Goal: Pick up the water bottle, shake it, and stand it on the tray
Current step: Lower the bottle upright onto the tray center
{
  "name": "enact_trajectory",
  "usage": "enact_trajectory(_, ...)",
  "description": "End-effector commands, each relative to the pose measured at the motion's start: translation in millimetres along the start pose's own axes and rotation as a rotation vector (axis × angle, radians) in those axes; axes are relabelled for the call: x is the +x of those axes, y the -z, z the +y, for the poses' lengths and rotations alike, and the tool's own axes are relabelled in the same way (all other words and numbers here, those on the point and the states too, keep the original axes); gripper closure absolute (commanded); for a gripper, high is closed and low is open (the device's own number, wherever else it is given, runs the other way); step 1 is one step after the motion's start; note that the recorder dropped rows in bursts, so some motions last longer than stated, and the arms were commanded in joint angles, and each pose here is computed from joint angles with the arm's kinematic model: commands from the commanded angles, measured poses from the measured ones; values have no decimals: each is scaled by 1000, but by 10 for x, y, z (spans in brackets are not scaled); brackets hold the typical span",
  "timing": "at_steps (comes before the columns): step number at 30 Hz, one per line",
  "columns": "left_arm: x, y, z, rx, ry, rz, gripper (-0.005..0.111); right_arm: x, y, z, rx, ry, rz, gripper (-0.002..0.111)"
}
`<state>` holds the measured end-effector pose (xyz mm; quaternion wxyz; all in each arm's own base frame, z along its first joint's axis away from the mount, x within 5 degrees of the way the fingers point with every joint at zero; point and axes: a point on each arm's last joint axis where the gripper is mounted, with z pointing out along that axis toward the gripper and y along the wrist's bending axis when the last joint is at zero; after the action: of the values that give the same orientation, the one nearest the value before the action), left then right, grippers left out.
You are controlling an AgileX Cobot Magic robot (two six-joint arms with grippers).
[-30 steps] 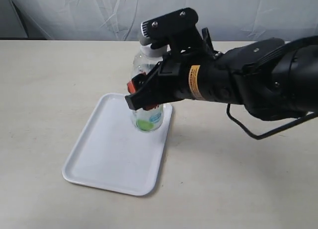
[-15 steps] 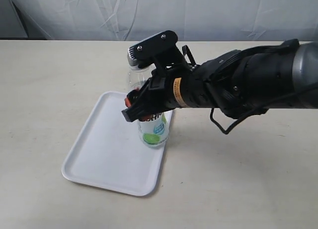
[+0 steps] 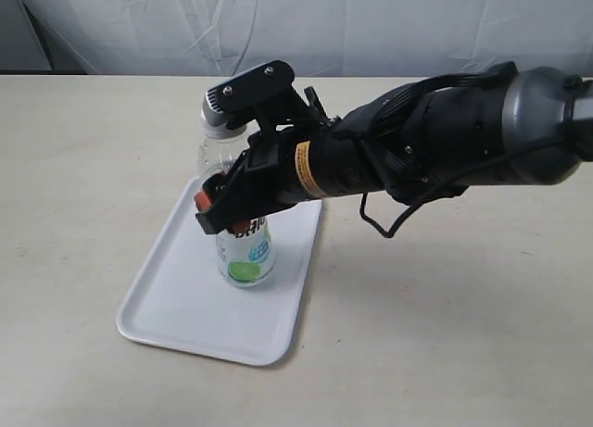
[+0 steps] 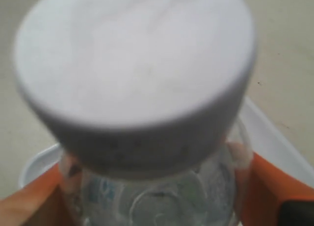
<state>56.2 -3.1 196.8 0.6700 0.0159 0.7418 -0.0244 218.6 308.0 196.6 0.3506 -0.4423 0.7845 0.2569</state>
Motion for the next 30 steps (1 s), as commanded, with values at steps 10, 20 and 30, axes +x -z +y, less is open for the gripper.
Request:
enact_trajectory(10, 1, 2, 1, -1, 1, -7, 106, 173, -150, 103, -147, 108, 63, 81)
enact_trajectory(20, 1, 2, 1, -1, 1, -7, 106, 173, -151, 95, -139, 110, 63, 4)
enact_trajectory(30, 1, 2, 1, -1, 1, -7, 106, -42, 74, 14, 0, 127, -19, 4)
